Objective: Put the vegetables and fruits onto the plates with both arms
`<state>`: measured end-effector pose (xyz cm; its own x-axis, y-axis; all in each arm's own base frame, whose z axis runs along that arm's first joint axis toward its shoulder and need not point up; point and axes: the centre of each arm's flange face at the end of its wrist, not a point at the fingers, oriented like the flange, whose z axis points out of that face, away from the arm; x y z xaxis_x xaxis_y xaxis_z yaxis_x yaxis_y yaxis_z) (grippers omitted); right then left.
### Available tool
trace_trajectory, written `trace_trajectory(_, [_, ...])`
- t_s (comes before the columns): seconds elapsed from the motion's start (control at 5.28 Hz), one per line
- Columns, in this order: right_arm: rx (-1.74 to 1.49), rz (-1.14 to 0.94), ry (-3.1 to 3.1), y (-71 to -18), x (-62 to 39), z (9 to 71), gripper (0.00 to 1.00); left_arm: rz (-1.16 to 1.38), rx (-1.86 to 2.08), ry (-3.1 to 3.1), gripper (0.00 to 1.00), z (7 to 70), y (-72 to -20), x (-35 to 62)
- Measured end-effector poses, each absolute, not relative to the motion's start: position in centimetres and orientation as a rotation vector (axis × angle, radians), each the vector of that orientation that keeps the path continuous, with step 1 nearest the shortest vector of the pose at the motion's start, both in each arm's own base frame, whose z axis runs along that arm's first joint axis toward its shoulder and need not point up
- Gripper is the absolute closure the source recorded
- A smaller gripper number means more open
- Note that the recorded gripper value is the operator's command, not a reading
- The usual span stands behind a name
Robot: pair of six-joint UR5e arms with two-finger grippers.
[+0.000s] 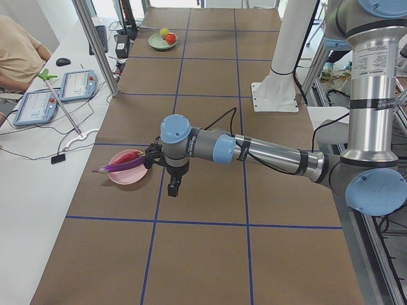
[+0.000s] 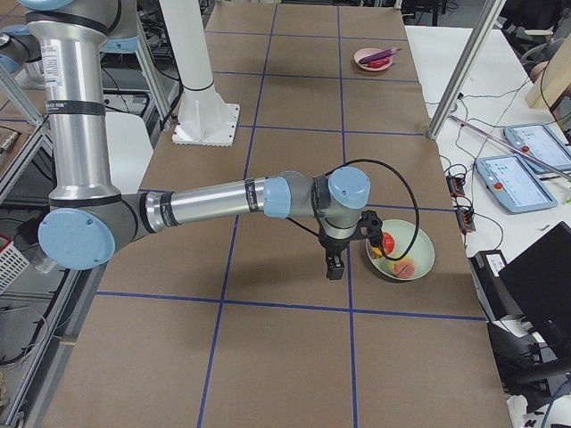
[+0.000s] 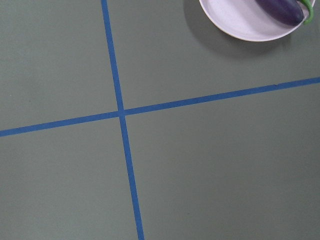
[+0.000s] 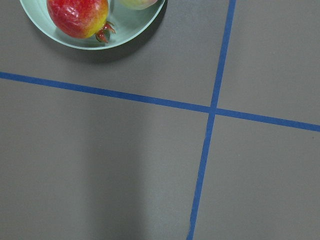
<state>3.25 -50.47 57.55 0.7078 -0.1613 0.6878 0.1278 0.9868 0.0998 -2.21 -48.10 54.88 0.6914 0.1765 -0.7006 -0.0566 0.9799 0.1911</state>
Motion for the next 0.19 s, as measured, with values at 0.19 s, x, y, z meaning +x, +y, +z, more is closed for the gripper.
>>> trace_trajectory(0.19, [0.044, -0.172, -0.766, -50.52, 2.71, 57.64, 0.00, 0.133, 0.166, 0.798, 0.00, 54.45, -48.59, -2.18])
